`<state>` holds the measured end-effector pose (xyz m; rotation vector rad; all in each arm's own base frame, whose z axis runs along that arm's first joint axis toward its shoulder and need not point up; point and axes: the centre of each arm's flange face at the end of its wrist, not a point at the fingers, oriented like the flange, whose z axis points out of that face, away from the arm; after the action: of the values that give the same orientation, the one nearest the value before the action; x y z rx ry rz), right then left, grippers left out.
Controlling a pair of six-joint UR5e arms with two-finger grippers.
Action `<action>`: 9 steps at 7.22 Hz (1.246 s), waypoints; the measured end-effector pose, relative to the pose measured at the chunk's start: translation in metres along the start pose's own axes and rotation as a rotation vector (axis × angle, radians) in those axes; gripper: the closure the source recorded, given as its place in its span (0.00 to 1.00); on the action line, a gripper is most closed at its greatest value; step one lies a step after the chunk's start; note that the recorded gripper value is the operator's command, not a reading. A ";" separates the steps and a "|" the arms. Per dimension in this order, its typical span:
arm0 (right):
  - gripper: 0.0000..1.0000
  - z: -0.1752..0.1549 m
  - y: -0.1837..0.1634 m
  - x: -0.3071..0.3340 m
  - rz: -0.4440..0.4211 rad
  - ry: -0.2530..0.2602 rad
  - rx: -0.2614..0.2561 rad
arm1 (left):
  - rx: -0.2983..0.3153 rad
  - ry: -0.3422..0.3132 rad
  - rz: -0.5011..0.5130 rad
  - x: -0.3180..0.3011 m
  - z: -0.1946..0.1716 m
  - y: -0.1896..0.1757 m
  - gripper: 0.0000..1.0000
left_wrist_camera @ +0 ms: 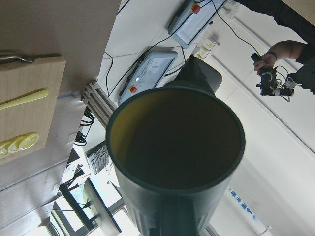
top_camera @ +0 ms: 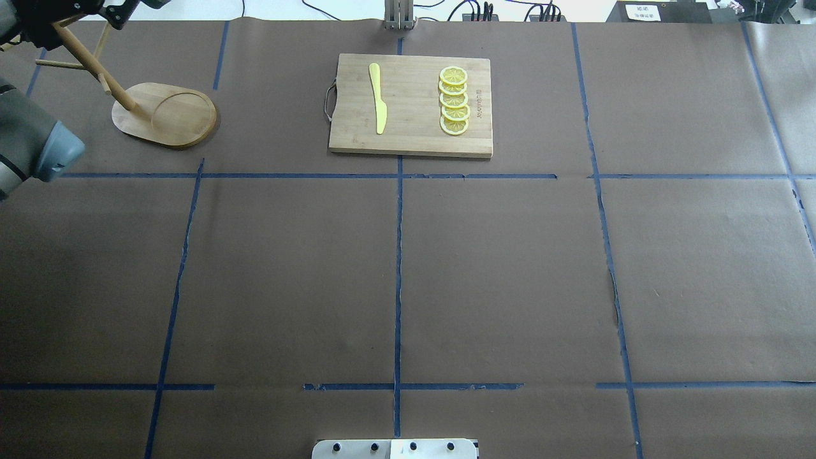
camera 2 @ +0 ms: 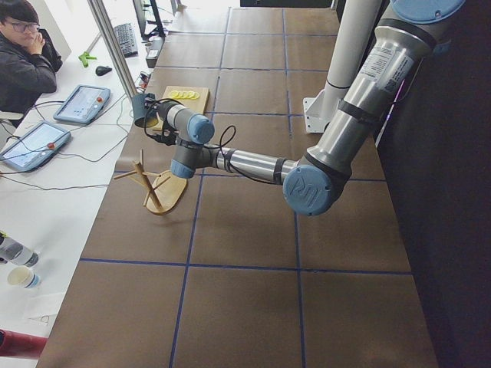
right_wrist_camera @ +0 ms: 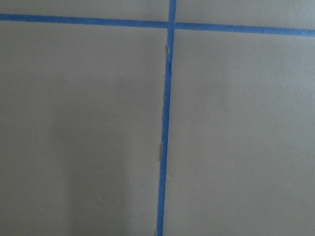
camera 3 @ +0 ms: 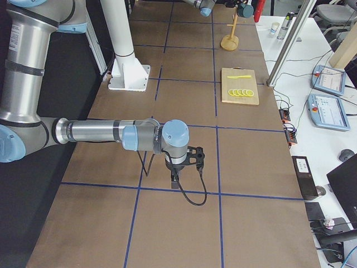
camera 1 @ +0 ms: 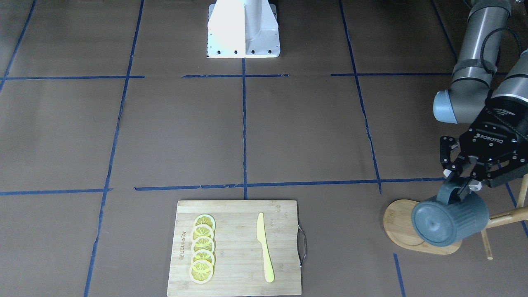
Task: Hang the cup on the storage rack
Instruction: 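Hook the mug's handle onto the wooden stand's arm with the left gripper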
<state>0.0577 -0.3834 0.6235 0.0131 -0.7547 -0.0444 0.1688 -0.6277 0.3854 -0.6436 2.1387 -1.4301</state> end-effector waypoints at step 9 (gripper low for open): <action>0.00 -0.002 -0.001 -0.001 -0.001 0.000 0.004 | -0.051 0.011 0.022 -0.008 -0.049 -0.079 1.00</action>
<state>0.0582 -0.3840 0.6216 0.0173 -0.7546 -0.0442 0.1531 -0.6149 0.4764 -0.6307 2.1903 -1.3739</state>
